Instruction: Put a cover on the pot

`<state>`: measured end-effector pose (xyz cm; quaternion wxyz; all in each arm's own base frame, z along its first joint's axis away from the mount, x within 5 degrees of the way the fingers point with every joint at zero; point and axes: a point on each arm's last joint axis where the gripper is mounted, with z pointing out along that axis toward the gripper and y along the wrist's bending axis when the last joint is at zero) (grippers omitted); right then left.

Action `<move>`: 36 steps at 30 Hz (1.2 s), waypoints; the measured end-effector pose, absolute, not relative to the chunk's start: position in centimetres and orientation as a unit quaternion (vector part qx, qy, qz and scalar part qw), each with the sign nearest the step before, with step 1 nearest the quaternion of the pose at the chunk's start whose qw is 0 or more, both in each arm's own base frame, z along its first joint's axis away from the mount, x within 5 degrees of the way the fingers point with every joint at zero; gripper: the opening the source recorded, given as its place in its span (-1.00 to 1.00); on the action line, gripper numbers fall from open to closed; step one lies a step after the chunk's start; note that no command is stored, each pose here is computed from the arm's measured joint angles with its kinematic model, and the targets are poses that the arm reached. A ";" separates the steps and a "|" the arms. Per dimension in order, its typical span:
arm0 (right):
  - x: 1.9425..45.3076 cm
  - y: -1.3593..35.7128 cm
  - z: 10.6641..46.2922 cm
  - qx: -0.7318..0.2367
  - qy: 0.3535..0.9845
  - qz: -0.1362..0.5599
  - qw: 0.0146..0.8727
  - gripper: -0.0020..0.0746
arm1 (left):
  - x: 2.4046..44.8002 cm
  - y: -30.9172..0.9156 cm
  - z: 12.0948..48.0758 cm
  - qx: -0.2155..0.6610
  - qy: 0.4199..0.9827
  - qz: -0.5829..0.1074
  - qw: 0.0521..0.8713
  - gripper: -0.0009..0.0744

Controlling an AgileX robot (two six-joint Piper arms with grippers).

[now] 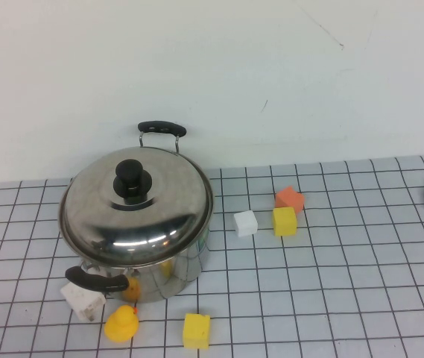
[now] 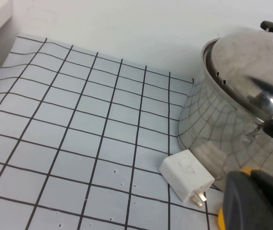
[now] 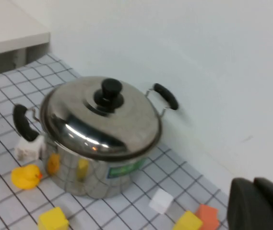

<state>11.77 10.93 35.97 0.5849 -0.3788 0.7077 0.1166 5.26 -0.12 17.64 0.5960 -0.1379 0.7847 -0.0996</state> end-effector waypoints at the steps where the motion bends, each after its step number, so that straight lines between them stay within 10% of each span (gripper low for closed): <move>1: 11.0 10.0 35.5 -0.380 0.702 0.112 0.591 -0.95 | 5.3 -0.1 17.6 -0.138 0.785 -0.100 0.596 -0.98; 36: 5.2 -0.1 17.2 -0.029 0.804 -0.031 0.593 -0.95 | 5.3 -0.1 17.6 -0.139 0.785 -0.100 0.596 -0.98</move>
